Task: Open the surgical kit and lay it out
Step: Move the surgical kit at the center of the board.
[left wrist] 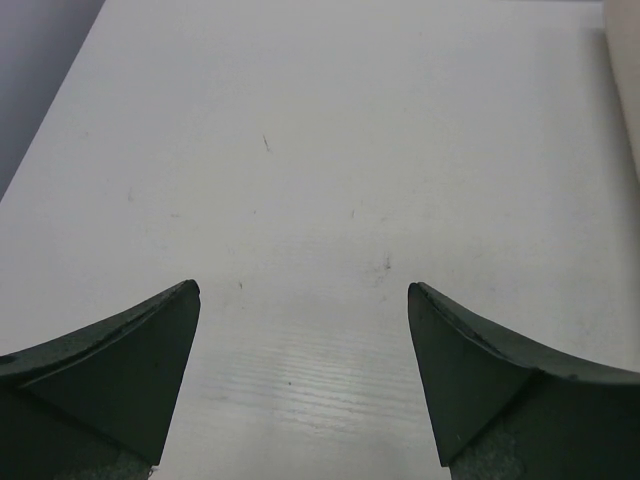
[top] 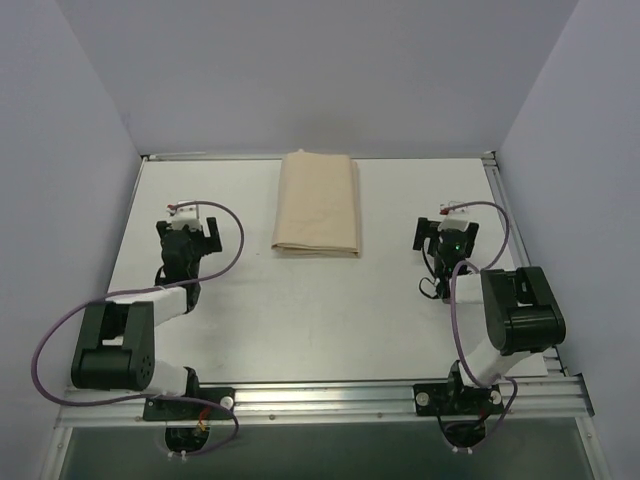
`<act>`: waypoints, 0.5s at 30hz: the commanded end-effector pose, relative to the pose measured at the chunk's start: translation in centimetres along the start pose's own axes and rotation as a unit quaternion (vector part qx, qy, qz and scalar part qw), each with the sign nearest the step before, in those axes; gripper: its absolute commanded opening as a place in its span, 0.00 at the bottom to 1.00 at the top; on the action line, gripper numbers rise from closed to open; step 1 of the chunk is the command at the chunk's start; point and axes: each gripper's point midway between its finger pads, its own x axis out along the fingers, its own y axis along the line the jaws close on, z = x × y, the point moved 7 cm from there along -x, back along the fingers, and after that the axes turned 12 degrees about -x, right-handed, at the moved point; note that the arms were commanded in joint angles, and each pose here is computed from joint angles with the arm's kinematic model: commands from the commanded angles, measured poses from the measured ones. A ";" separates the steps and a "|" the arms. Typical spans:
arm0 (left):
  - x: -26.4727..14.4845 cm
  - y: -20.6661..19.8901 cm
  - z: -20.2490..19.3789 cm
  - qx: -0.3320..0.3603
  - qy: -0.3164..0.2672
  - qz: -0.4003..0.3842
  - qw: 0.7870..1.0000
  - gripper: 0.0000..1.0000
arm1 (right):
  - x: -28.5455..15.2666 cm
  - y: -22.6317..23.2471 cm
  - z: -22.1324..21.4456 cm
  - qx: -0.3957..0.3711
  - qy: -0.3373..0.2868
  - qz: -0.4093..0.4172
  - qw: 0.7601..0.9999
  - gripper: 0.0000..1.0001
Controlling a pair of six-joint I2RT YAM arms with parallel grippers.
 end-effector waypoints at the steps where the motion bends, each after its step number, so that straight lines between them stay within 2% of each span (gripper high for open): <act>1: -0.4 -1.2 5.6 -0.014 -0.043 0.027 0.999 0.94 | 1.0 1.3 5.0 -0.032 0.049 -0.015 0.998 1.00; 2: -0.8 -1.3 6.3 -0.023 -0.044 0.028 0.998 0.94 | 2.9 1.9 8.6 -0.008 0.037 -0.012 0.999 1.00; 3: -0.8 -1.7 7.2 -0.053 -0.052 0.025 0.997 0.94 | 3.3 2.8 9.5 0.029 0.051 0.010 0.998 1.00; 5: -1.6 -1.4 8.1 -0.112 -0.051 0.061 0.991 0.94 | 3.9 3.6 9.3 0.046 0.103 0.035 0.993 1.00; 6: -1.8 -1.5 8.4 -0.166 -0.051 0.081 0.981 0.94 | 4.8 3.8 11.9 0.066 0.090 0.058 0.992 1.00; 7: -2.0 -1.4 9.6 -0.197 -0.059 0.107 0.973 0.94 | 4.6 4.9 11.8 0.088 0.117 0.152 0.978 1.00; 8: -2.8 -0.7 8.5 -0.213 -0.012 0.149 0.965 0.94 | 5.1 5.6 12.2 0.102 0.115 0.205 0.967 1.00; 10: -3.1 -1.2 9.7 -0.261 0.020 0.163 0.951 0.94 | 5.0 6.7 13.9 0.164 0.084 0.292 0.938 1.00; 11: -3.3 -0.5 8.5 -0.263 0.063 0.187 0.944 0.94 | 5.3 6.8 13.8 0.184 0.088 0.296 0.933 1.00; 12: -3.2 -0.7 8.6 -0.263 0.082 0.167 0.947 0.94 | 5.3 7.0 14.1 0.198 0.088 0.301 0.929 1.00; 13: -2.8 -1.2 8.7 -0.286 0.121 0.105 0.945 0.94 | 5.2 7.4 14.7 0.220 0.079 0.332 0.914 1.00; 15: -1.8 -0.4 8.1 -0.318 0.157 0.076 0.932 0.94 | 5.9 8.0 14.5 0.240 0.091 0.358 0.898 1.00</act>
